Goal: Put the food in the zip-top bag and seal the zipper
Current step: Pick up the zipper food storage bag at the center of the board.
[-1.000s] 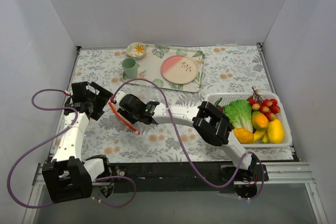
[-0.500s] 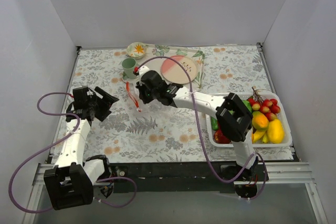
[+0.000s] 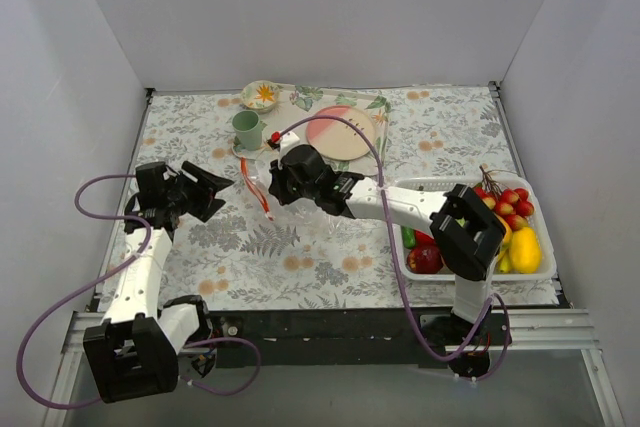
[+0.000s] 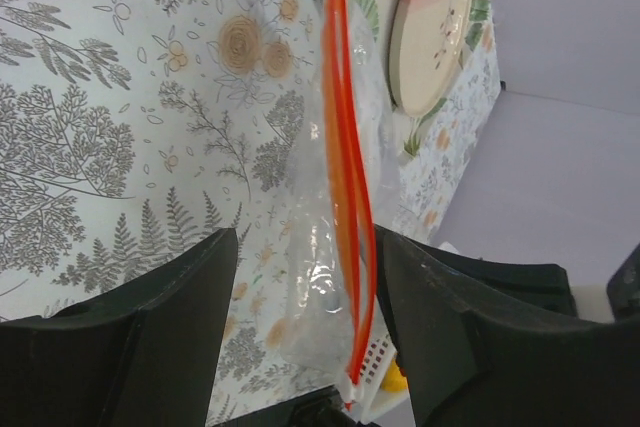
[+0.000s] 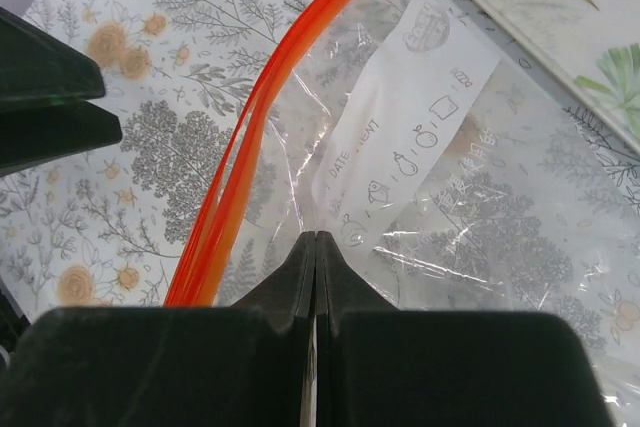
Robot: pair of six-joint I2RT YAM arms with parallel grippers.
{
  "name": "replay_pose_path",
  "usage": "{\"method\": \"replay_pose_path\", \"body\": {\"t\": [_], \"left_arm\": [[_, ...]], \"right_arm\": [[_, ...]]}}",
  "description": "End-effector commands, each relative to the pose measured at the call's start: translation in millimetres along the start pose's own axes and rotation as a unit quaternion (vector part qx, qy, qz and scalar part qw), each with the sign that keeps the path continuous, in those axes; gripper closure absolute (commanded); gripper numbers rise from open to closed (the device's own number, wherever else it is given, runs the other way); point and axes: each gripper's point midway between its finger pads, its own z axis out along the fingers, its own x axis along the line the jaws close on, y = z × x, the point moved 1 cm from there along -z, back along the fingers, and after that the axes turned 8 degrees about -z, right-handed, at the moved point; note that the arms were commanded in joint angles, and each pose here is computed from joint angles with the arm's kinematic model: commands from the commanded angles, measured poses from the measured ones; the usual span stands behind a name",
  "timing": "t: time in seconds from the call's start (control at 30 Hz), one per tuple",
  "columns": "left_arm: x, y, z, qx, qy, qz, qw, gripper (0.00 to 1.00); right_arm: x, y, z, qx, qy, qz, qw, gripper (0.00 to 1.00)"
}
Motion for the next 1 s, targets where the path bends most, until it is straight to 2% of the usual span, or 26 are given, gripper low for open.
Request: {"method": "replay_pose_path", "body": {"t": [0.0, 0.57, 0.67, 0.97], "left_arm": [[-22.3, -7.8, -11.3, 0.019, -0.042, -0.014, 0.999, 0.41], [-18.9, -19.8, 11.4, 0.034, -0.025, -0.022, 0.999, 0.51], [-16.9, -20.5, 13.9, 0.034, -0.021, -0.022, 0.999, 0.57], [-17.8, -21.5, 11.4, 0.031, -0.025, -0.018, 0.999, 0.55]], "right_arm": [[6.1, 38.3, -13.3, -0.075, -0.015, -0.003, 0.997, 0.99], [26.1, 51.7, -24.2, -0.109, -0.060, -0.070, 0.990, 0.99], [28.2, 53.5, -25.9, -0.112, -0.066, -0.078, 0.988, 0.99], [27.7, 54.8, -24.0, -0.108, -0.072, -0.081, 0.988, 0.99]]}}
